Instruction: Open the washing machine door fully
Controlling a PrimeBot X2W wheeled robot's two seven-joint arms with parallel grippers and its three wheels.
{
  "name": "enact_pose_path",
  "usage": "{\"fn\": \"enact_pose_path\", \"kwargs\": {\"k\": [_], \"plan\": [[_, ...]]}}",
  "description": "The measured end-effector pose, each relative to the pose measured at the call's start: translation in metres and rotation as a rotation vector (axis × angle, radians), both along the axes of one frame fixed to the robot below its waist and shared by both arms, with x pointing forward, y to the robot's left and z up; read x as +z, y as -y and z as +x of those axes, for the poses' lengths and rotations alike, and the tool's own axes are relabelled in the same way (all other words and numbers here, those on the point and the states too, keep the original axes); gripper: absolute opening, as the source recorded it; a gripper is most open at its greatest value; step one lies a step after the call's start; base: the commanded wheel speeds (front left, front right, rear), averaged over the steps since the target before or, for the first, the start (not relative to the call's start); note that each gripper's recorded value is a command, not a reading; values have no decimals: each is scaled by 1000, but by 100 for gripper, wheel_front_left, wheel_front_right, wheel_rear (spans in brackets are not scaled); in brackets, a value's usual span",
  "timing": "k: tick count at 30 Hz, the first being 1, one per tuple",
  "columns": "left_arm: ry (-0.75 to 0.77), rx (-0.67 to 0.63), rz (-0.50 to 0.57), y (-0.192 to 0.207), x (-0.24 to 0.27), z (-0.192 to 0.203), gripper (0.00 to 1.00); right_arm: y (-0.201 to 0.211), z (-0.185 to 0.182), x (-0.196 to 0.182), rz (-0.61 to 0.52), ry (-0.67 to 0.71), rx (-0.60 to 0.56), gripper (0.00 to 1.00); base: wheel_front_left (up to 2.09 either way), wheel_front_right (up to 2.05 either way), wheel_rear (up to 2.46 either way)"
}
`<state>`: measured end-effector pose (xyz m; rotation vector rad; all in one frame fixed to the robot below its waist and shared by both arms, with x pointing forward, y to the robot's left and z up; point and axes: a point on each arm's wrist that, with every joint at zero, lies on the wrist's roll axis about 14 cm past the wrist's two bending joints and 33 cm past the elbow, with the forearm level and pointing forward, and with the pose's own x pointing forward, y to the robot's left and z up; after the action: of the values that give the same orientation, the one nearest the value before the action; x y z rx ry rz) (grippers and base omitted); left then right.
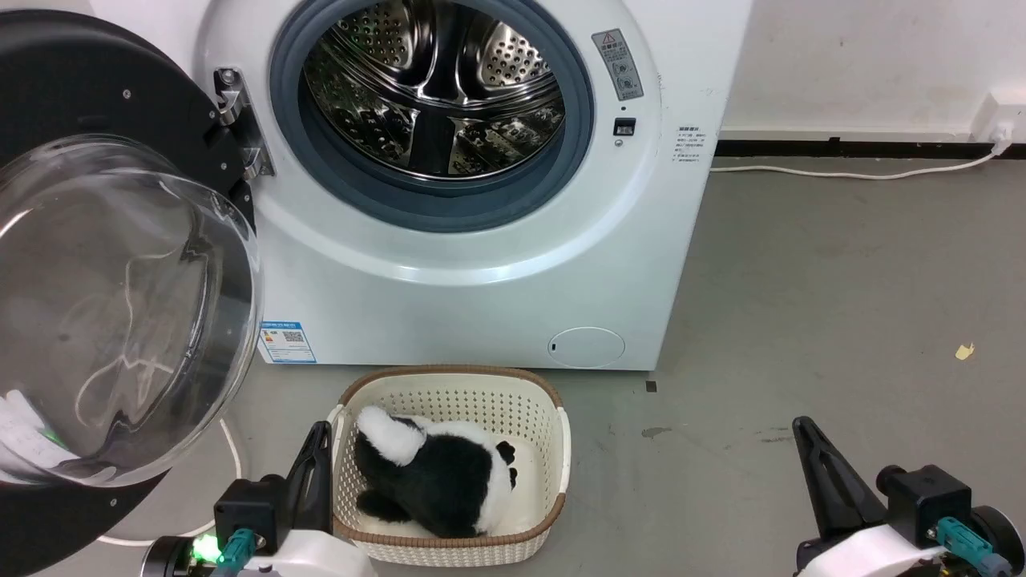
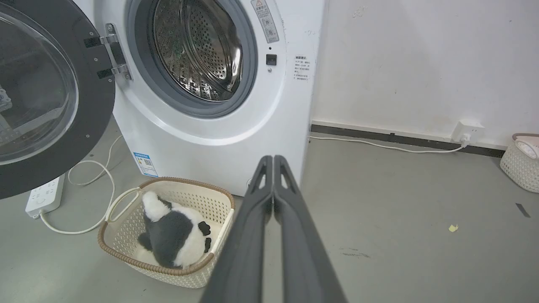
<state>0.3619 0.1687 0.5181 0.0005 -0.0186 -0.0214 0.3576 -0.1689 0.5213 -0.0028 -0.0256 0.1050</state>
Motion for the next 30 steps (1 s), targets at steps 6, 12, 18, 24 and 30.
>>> {"fn": "enact_pose_path", "kwargs": {"k": [6, 12, 18, 24, 30], "plan": [[-6, 11, 4, -3, 0, 1, 0, -1, 1, -2, -11, -13, 3, 0, 0, 0, 0], [-16, 11, 14, -4, 0, 1, 0, -2, 2, -3, -20, -22, 6, 0, 0, 0, 0], [-19, 9, 22, -4, 1, 3, 0, -3, 5, 0, -21, -20, 10, 0, 0, 0, 0], [-17, 12, 32, -6, 4, 6, 0, -4, 6, -1, -30, -26, 13, 0, 0, 0, 0], [-21, 18, 39, -9, 4, 6, 0, -6, 7, -2, -34, -40, 16, 0, 0, 0, 0]]}}
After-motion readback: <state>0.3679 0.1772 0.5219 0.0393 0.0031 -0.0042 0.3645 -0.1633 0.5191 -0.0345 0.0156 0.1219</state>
